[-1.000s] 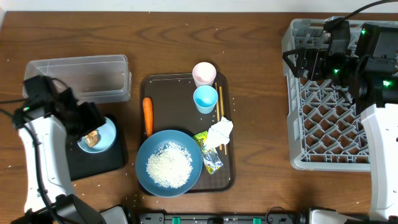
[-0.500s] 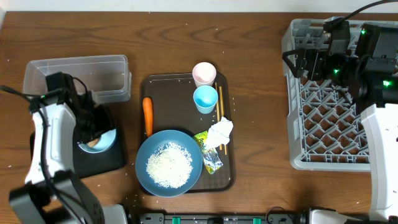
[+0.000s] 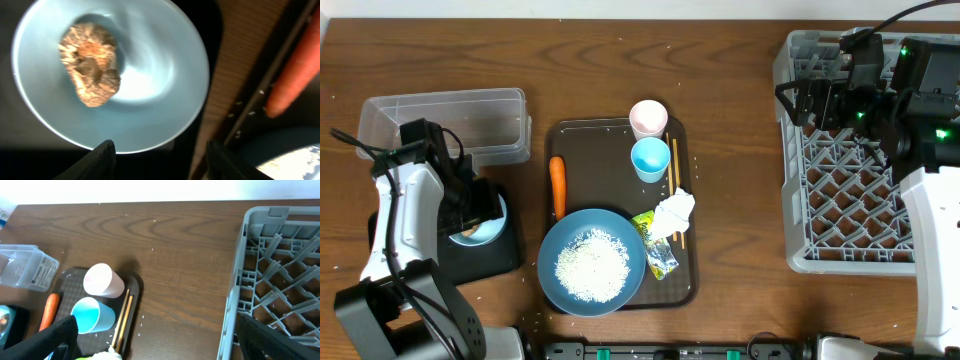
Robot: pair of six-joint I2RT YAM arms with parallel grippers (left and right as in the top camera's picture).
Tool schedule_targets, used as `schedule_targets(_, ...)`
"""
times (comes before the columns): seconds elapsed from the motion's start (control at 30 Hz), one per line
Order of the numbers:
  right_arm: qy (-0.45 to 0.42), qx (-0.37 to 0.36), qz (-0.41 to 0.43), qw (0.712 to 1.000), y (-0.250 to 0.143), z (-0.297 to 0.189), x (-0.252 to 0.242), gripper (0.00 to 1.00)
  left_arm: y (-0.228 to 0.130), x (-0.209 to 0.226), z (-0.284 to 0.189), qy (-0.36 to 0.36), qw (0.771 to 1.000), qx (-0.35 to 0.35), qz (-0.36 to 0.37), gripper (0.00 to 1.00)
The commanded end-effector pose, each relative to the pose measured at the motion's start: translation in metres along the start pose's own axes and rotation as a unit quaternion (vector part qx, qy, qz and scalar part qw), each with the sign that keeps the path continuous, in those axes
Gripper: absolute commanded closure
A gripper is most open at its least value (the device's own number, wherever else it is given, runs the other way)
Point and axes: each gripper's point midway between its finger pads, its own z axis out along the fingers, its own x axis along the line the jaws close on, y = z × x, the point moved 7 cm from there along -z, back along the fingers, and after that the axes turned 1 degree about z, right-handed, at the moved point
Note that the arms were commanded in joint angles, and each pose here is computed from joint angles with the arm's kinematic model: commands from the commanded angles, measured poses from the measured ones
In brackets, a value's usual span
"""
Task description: Sort waste into correct bins and load items into the dishwasher rack
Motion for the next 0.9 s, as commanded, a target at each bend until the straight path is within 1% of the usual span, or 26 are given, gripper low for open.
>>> schedule_targets(0.0, 0.001, 0.002, -0.010, 1.000, 0.003, 0.004, 0.001, 0.05, 0.000, 0.006, 0.001, 0.030, 0.999, 0.000, 0.013, 0.41)
schedule_targets(0.07, 0.001, 0.006, -0.008, 1.000, 0.002, 0.006, 0.000, 0.05, 0.000, 0.006, 0.001, 0.030, 0.999, -0.001, 0.016, 0.41)
schedule_targets(0.17, -0.001, 0.016, -0.003, 1.000, 0.000, 0.012, -0.003, 0.05, 0.000, 0.005, 0.002, 0.030, 0.999, 0.001, 0.040, 0.41)
schedule_targets(0.37, -0.001, 0.042, 0.010, 0.999, -0.007, 0.027, -0.011, 0.04, -0.005, 0.006, 0.008, 0.028, 0.990, 0.013, 0.139, 0.41)
schedule_targets(0.57, -0.001, 0.047, 0.013, 0.999, -0.009, 0.031, -0.014, 0.03, -0.004, 0.005, 0.009, 0.025, 0.987, 0.009, 0.161, 0.41)
schedule_targets(0.77, -0.002, 0.046, 0.012, 0.999, -0.009, 0.031, -0.014, 0.02, -0.009, -0.003, 0.015, -0.014, 0.979, 0.013, 0.204, 0.41)
schedule_targets(0.87, -0.002, 0.045, 0.012, 0.999, -0.008, 0.031, -0.014, 0.01, -0.012, -0.007, 0.017, -0.017, 0.974, 0.017, 0.224, 0.41)
